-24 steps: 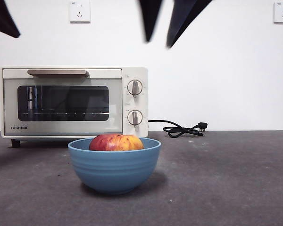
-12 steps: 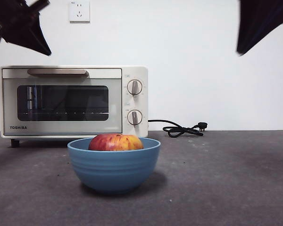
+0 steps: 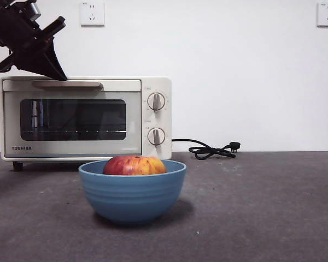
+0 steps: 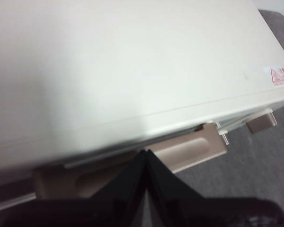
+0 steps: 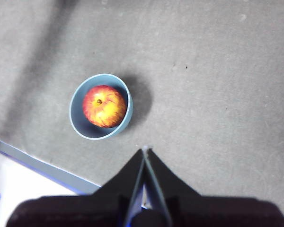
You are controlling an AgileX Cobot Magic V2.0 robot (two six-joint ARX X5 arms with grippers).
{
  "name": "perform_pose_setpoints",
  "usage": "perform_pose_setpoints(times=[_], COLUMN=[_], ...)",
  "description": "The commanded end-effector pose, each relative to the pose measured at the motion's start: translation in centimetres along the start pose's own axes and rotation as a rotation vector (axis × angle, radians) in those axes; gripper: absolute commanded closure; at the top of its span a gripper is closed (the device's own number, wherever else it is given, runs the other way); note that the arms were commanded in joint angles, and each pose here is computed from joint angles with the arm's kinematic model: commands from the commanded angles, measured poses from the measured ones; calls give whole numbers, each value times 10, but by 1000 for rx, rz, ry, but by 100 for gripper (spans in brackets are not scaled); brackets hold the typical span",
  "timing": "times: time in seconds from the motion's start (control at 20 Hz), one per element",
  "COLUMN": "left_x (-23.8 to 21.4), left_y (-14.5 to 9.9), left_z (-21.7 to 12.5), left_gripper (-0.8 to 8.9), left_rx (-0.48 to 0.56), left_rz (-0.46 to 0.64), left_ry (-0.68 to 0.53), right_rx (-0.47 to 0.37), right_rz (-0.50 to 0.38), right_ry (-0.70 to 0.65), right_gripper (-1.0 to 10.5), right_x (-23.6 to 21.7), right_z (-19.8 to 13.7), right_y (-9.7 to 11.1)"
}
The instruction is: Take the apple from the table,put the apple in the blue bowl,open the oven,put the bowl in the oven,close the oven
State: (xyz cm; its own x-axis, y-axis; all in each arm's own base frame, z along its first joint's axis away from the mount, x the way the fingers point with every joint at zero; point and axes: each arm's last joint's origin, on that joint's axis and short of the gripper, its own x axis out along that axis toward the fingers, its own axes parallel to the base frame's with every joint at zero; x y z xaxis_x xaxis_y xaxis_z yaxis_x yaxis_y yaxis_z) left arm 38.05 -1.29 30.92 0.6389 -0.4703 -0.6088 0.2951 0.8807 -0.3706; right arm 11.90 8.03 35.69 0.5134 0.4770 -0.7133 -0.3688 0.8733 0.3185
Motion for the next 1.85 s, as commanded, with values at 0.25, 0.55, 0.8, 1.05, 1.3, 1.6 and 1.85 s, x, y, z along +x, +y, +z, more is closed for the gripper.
perform_pose_setpoints(times=[0.25, 0.55, 0.8, 1.05, 1.3, 1.6, 1.85], left_x=[13, 6, -1, 0, -1, 0, 3], left_y=[11, 10, 9, 11, 13, 13, 16], left_z=[-32, -58, -91, -114, -131, -136, -146], left_gripper=[819, 819, 820, 819, 820, 820, 820], left_rx=[-35, -33, -43, -62, -77, -82, -75], left_rz=[35, 66, 68, 85, 110, 109, 112], left_ry=[247, 212, 143, 130, 113, 131, 154], right_rx=[23, 22, 21, 22, 22, 22, 25], right_rz=[-12, -20, -22, -43, -44, -64, -53], right_ry=[-8, -17, -25, -32, -33, -39, -28], right_gripper=[953, 952, 952, 952, 952, 952, 949], right_x=[0, -2, -2, -2, -2, -2, -2], right_z=[-2, -3, -2, -2, -2, -2, -2], right_y=[-1, -1, -1, -2, -2, -3, -2])
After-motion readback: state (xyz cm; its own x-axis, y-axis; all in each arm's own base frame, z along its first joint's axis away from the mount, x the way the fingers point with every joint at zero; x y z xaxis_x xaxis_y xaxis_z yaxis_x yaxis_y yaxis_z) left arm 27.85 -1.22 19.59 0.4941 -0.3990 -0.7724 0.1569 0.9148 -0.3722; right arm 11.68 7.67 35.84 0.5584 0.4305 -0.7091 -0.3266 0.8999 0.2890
